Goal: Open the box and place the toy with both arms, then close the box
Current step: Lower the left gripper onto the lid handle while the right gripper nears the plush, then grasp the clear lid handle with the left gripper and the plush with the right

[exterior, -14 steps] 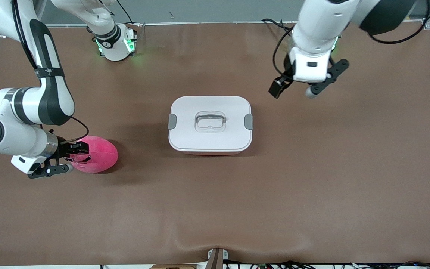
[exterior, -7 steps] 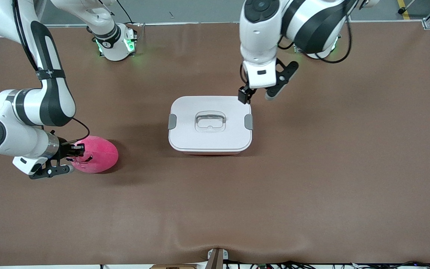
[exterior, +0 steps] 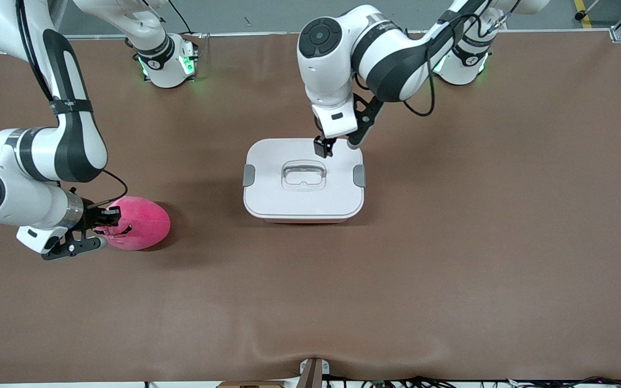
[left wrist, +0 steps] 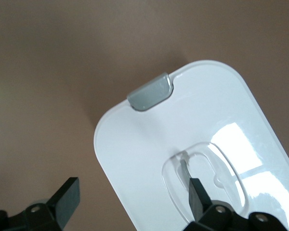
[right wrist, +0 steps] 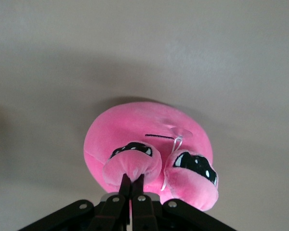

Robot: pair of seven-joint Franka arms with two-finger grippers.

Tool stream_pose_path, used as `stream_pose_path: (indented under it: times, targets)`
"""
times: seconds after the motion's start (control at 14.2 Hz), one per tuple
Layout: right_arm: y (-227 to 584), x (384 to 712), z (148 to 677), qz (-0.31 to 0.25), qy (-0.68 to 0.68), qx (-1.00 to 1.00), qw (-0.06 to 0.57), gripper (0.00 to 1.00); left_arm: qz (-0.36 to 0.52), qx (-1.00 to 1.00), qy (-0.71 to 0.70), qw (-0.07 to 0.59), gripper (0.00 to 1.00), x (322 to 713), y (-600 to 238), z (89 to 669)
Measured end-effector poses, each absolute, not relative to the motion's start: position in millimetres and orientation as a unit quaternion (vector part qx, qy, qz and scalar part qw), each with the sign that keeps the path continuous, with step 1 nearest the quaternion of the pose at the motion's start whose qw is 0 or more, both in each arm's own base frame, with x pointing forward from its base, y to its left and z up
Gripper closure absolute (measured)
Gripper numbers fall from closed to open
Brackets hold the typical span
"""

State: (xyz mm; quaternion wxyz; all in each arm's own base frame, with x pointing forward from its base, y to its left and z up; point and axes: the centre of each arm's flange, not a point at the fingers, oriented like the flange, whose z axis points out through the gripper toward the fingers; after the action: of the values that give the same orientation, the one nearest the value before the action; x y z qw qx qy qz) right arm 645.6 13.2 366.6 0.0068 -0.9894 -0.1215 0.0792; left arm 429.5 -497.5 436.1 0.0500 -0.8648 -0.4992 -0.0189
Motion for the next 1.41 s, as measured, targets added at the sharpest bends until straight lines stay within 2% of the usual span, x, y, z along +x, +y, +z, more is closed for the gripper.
stream_pose_path:
  times: [0.91,1.41]
  targets:
    - [46,645,435,0.092,-0.156,-0.983,0.013,0.97,-0.069,-0.736,-0.672,-0.044,0.0,411,-558,393]
    - [46,646,464,0.094,-0.199,-0.975,0.017,0.97,-0.077,-0.723,-0.684,-0.063,0.0,419,-562,373]
